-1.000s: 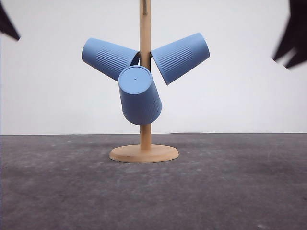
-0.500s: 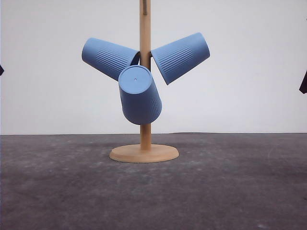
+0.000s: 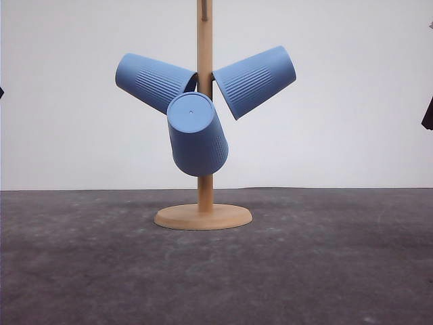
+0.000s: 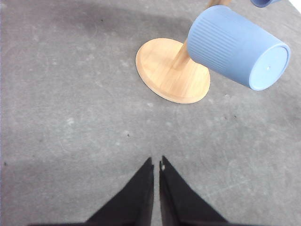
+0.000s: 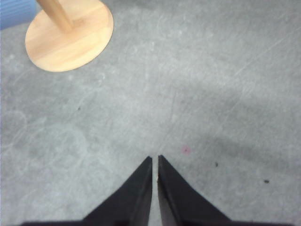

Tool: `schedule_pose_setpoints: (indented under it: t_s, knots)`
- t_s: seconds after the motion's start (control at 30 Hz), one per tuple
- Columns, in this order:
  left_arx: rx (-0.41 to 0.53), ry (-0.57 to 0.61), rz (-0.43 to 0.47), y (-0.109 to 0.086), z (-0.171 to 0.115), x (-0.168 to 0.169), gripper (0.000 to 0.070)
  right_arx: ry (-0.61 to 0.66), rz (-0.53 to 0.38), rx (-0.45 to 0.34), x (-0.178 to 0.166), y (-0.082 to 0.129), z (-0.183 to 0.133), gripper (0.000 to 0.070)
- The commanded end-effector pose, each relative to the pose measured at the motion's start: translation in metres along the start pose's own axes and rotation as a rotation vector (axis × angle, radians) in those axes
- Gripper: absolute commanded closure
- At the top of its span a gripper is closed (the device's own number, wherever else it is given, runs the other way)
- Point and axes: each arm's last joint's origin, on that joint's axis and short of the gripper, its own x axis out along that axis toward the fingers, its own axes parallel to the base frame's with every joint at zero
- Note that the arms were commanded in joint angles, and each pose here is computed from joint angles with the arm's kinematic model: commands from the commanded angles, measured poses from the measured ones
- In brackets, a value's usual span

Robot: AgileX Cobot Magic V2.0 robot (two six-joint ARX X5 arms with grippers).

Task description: Place three cups

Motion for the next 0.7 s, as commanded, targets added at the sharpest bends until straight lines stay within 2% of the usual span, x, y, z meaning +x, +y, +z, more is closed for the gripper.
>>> schedule_pose_setpoints:
  t_s: [0.0,0.07,0.17,0.3,0.47,0.53,0.67]
  knots:
    - [0.035,-0.034,0.007,0.001,-0.001,0.0,0.07,-0.018,0.0,-0.001,-0.001,0.0,0.004,0.0684]
    - [0.076,-0.115,0.026,0.006,-0.014,0.002,0.07,-0.019,0.0,-0.001,-0.001,0.0,0.005,0.0684]
    - [0.139,-0.296,0.062,0.015,-0.048,0.008,0.07,-0.019,0.0,-0.001,-0.001,0.0,0.005,0.0684]
    - [0.162,-0.436,0.169,0.024,-0.086,0.007,0.07,-0.019,0.0,-0.001,-0.001,0.0,0.005,0.0684]
    - [0.123,-0.471,0.334,0.033,-0.109,0.008,0.07,-0.021,0.0,-0.002,-0.001,0.0,0.005,0.0684]
    - [0.109,-0.458,0.367,0.037,-0.113,0.011,0.07,-0.022,0.0,-0.003,-0.001,0.0,0.005,0.0684]
    - [0.108,-0.454,0.371,0.037,-0.114,0.011,0.07,-0.022,-0.001,-0.003,-0.001,0.0,0.005,0.0684]
